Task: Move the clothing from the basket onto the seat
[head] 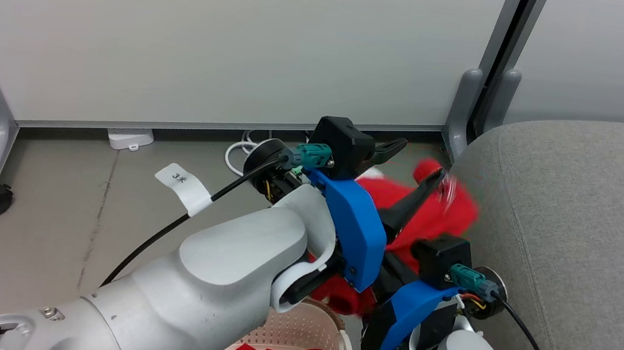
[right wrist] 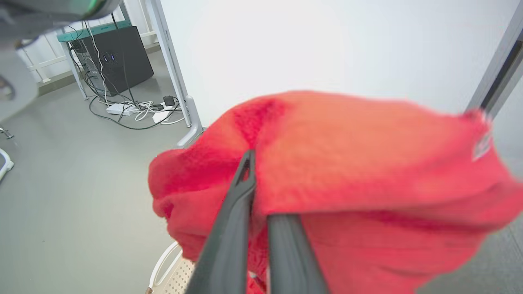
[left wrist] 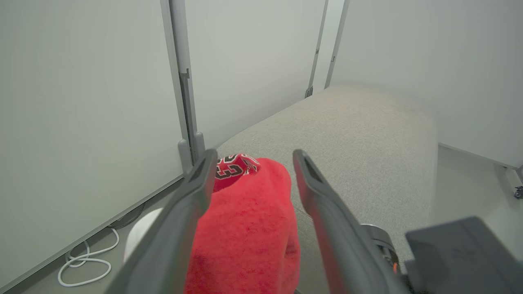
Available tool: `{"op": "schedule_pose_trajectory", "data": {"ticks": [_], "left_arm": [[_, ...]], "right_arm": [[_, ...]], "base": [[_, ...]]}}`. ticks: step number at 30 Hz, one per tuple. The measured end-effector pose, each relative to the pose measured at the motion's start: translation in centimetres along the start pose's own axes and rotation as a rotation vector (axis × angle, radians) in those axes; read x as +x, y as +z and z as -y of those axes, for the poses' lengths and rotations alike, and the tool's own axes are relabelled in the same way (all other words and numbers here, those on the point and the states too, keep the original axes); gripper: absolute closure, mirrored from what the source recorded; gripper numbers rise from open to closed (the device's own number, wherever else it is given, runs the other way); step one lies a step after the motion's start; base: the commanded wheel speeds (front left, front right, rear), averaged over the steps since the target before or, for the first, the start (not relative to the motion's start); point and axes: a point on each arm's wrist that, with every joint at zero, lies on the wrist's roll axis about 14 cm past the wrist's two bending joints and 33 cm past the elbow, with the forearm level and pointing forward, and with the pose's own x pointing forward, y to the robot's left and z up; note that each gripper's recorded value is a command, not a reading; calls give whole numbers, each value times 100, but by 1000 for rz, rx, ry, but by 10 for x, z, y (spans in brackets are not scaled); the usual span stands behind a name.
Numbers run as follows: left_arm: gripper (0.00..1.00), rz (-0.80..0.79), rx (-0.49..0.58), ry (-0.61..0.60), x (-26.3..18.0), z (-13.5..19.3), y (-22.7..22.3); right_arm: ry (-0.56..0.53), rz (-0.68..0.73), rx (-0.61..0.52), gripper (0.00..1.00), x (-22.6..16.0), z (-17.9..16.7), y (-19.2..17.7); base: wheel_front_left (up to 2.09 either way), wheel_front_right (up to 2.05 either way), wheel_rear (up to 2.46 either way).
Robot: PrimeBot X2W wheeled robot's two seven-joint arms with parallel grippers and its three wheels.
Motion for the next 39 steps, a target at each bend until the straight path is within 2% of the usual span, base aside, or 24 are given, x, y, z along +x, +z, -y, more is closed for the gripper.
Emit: {"op": "schedule_pose_trajectory", "data": {"ticks": [11,16,22,31,39], "left_arm": [[0,75,-17,39,-6,-20,5],[0,147,-18,123,-31,-54,10],[0,207,-30,266,-70,-87,-4],[0,234,-30,417,-120,-107,-35],[0,202,-63,508,-141,-117,-64]], "right_arm": [[-11,13,-5,100,-3,3,3],[-27,5,-13,100,-6,7,-2],[-54,8,-11,100,-10,15,-2],[-102,35,-17,100,-19,30,6],[-161,48,-7,100,-35,46,11]], "base": [[0,0,0],[0,0,0],[0,0,0],[0,0,0],[0,0,0]]}}
